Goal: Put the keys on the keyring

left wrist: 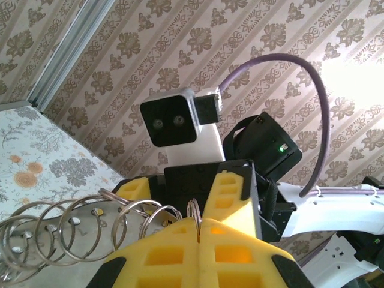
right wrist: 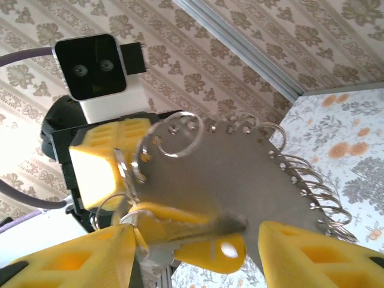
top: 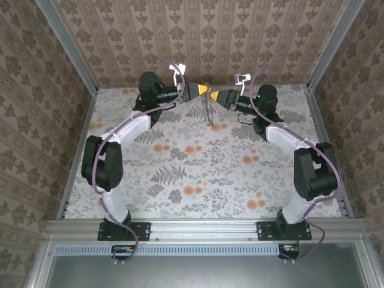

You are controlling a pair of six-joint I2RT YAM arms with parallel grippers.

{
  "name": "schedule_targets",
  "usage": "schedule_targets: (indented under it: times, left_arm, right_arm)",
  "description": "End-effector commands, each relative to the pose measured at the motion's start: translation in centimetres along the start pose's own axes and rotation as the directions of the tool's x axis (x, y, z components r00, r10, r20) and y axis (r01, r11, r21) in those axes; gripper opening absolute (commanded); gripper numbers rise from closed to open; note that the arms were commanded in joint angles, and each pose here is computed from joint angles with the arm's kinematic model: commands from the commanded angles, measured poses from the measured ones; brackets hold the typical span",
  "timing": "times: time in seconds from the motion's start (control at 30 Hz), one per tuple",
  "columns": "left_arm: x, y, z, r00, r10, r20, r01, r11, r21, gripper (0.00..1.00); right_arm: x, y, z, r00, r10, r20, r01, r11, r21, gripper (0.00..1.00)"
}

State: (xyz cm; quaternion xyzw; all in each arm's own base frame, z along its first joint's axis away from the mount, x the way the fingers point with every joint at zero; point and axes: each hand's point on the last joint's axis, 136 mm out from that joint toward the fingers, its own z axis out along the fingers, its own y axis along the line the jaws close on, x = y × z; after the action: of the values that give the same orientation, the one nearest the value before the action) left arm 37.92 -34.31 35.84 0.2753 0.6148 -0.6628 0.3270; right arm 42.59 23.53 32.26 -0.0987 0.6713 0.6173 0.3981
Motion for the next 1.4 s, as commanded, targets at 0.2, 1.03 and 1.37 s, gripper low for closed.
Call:
schedule_targets:
  times: [0.2, 1.03, 1.37]
  left_arm:
    - [-0.8, -1.8, 0.3, 0.998, 0.061, -0.002, -0.060, 0.997, 0.051, 0.00]
    - [-1.5, -1.9, -0.5, 0.997, 0.072, 0.038, -0.072, 0.997, 0.011, 0.00]
    - [-1.4, -2.0, -0.3, 0.997, 0.071, 0.036, -0.072, 0.997, 0.019, 0.00]
  right_arm:
    - [-0.7, 2.7, 0.5, 0.995, -0.104, -0.009, 0.103, 0.992, -0.075, 0.49]
    - [1.9, 1.5, -0.8, 0.992, -0.122, -0.027, 0.124, 0.987, 0.106, 0.48]
    - [1.8, -0.2, -2.2, 0.973, -0.228, -0.038, 0.228, 0.922, 0.312, 0.53]
